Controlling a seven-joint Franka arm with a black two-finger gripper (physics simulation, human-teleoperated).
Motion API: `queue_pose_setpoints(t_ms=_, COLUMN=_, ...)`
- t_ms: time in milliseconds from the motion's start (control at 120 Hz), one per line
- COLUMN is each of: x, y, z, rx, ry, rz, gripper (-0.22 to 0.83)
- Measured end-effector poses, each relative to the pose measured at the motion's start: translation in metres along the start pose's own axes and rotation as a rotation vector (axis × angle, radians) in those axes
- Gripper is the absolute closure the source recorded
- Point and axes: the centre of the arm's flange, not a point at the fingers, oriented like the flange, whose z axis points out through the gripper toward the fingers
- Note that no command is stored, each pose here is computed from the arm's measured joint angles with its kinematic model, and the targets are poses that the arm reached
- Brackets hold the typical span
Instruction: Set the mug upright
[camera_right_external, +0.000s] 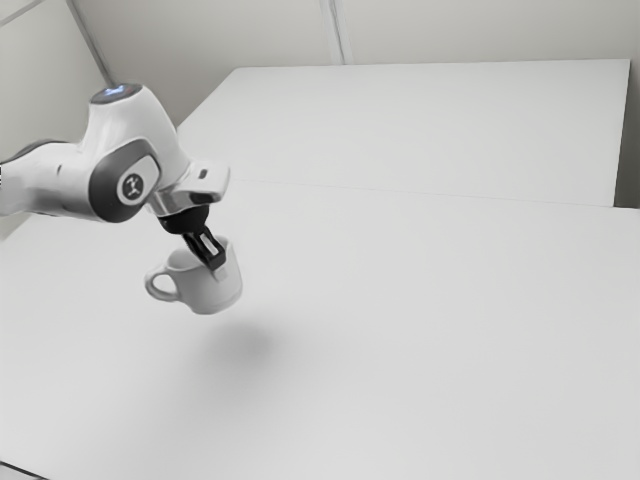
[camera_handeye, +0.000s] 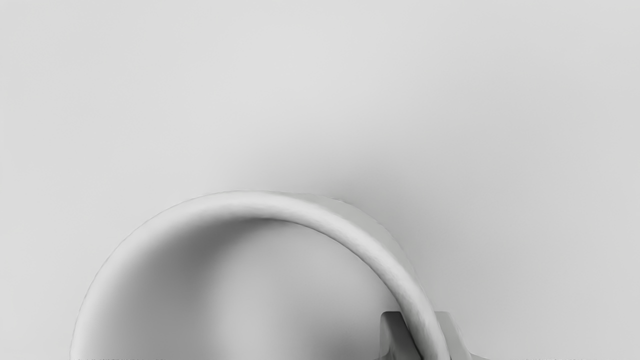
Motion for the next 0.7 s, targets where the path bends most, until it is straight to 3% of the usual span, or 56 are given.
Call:
queue_pose_setpoints(t_ms=142, x=-0.011, y=0.0, z=0.031, rx=0.079, ry=-0.014, rz=-0.058, gripper=0.79)
queue_pose_setpoints(t_ms=308, x=-0.016, y=0.0, z=0.055, rx=0.143, ry=0.036, rz=-0.114, gripper=0.79)
queue_pose_setpoints(t_ms=700, x=-0.003, y=-0.001, z=0.096, rx=0.159, ry=0.149, rz=-0.236, gripper=0.79)
